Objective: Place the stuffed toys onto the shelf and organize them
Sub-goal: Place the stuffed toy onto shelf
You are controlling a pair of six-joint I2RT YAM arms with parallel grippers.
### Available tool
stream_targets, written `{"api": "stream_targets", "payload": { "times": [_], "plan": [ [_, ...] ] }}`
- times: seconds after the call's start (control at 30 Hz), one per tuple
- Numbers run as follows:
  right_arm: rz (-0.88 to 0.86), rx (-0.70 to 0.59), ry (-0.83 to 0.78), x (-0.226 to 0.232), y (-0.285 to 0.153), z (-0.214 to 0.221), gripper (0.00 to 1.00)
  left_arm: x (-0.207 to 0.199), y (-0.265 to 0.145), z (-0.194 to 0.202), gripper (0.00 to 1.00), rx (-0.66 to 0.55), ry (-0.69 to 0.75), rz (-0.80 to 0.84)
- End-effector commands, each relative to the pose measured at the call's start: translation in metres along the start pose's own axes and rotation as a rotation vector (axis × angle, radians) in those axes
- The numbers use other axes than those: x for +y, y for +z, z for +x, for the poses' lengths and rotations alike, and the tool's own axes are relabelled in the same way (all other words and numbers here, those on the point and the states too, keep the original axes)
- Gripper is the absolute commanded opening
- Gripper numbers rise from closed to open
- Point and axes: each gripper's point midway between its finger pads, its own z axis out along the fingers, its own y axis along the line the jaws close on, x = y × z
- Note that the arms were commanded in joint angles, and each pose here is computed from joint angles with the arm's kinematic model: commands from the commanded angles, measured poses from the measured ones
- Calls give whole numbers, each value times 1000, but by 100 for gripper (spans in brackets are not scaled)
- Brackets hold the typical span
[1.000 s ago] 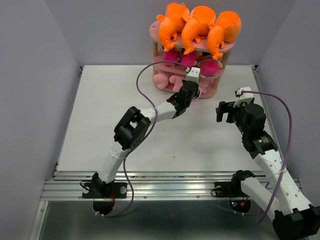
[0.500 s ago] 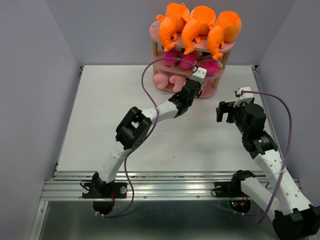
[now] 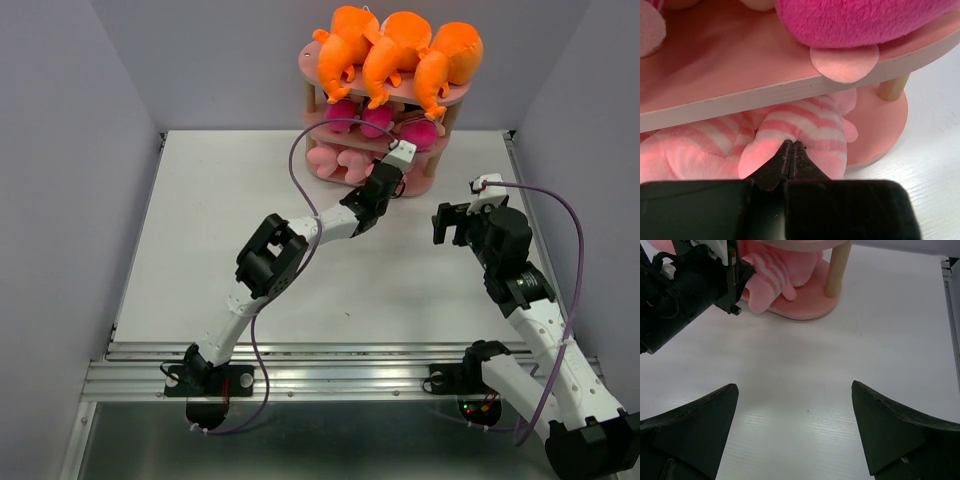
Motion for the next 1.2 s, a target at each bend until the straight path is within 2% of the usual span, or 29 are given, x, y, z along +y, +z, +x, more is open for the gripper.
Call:
{"api": "stream_targets", "payload": {
  "times": [0.0, 0.1, 0.13, 0.2, 0.23, 0.3, 0.33, 0.43, 0.9, 1.17],
  "plan": [
    [21, -60, 1, -4, 1, -14, 100, 7, 0, -37, 6, -81, -40, -43],
    [21, -58, 0, -4, 2, -14, 100, 7, -1, -41, 16, -86, -53, -41],
    [21, -58, 0, -4, 2, -14, 100, 8, -3, -43, 23, -88, -59, -41],
    [22, -58, 0, -5, 2, -14, 100, 7, -4, -44, 29, -88, -68, -35],
    [22, -58, 0, -5, 2, -14, 100, 8, -6, -47, 35, -91, -74, -35],
    [22, -58, 0, -5, 2, -14, 100, 7, -8, -49, 39, -93, -82, -28],
    [22, -57, -1, -5, 2, -13, 100, 7, -10, -52, 47, -96, -88, -25],
    [24, -57, -1, -5, 2, -14, 100, 5, -16, -56, 56, -101, -91, -15],
    [19, -55, -8, -4, 2, -12, 100, 12, -47, -91, 73, -153, -137, 9],
    [13, -52, -14, -4, 2, -11, 100, 19, -67, -108, 77, -172, -144, 22]
  ]
}}
